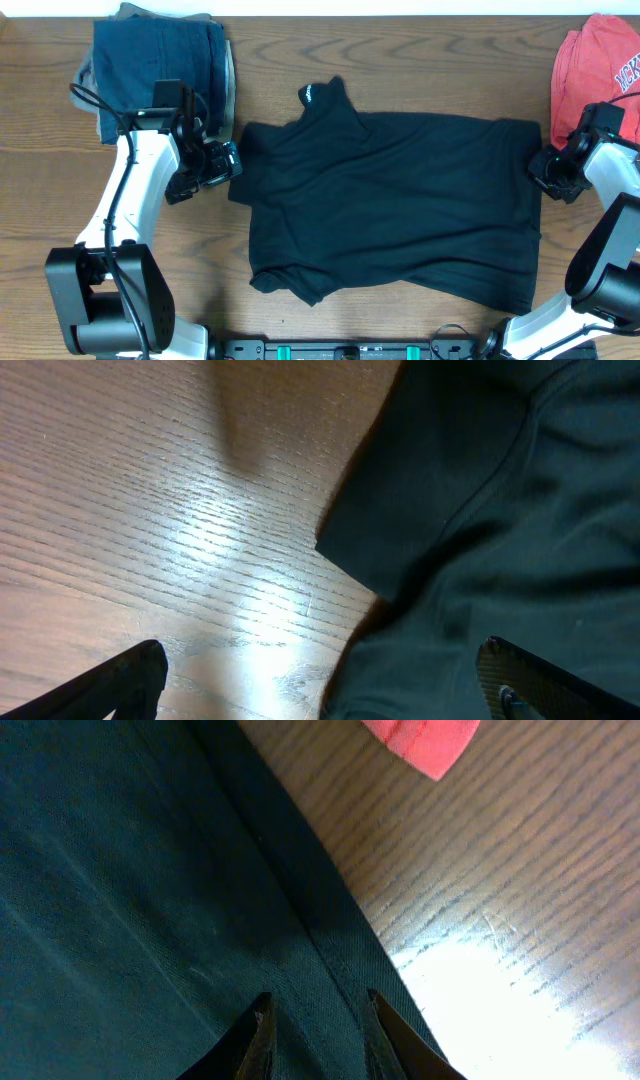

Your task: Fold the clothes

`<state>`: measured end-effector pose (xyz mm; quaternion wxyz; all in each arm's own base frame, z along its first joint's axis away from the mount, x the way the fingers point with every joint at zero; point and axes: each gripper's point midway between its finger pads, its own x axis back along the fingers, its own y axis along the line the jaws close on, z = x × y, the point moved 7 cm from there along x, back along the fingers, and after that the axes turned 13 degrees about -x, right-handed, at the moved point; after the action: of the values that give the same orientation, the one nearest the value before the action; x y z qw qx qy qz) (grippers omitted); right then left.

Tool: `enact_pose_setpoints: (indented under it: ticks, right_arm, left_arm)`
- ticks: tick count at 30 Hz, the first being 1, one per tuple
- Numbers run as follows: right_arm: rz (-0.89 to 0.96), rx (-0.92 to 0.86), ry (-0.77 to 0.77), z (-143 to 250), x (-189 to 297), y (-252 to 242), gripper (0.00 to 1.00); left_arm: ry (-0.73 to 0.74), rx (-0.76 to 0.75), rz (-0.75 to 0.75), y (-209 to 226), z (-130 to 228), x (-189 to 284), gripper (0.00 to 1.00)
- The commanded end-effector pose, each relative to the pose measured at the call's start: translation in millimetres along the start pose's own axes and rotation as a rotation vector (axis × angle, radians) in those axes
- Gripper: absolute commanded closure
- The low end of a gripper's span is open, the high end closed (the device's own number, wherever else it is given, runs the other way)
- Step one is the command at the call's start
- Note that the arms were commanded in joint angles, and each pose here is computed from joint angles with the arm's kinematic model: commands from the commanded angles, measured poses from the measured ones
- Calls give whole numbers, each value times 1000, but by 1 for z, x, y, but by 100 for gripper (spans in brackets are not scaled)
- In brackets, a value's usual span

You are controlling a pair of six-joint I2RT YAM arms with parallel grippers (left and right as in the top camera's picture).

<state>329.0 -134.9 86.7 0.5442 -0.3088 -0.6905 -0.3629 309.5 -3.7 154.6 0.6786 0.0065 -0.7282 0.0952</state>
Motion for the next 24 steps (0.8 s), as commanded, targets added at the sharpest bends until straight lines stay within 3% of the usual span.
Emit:
enact_pose_setpoints:
  ticks: [1, 24]
  right_arm:
    - [-2, 20, 10, 4, -5, 4, 73]
    - [34, 19, 62, 8, -32, -1, 78]
  left_arm:
    - [8, -7, -2, 0, 1, -2, 0]
    - [0, -7, -1, 0, 0, -2, 0]
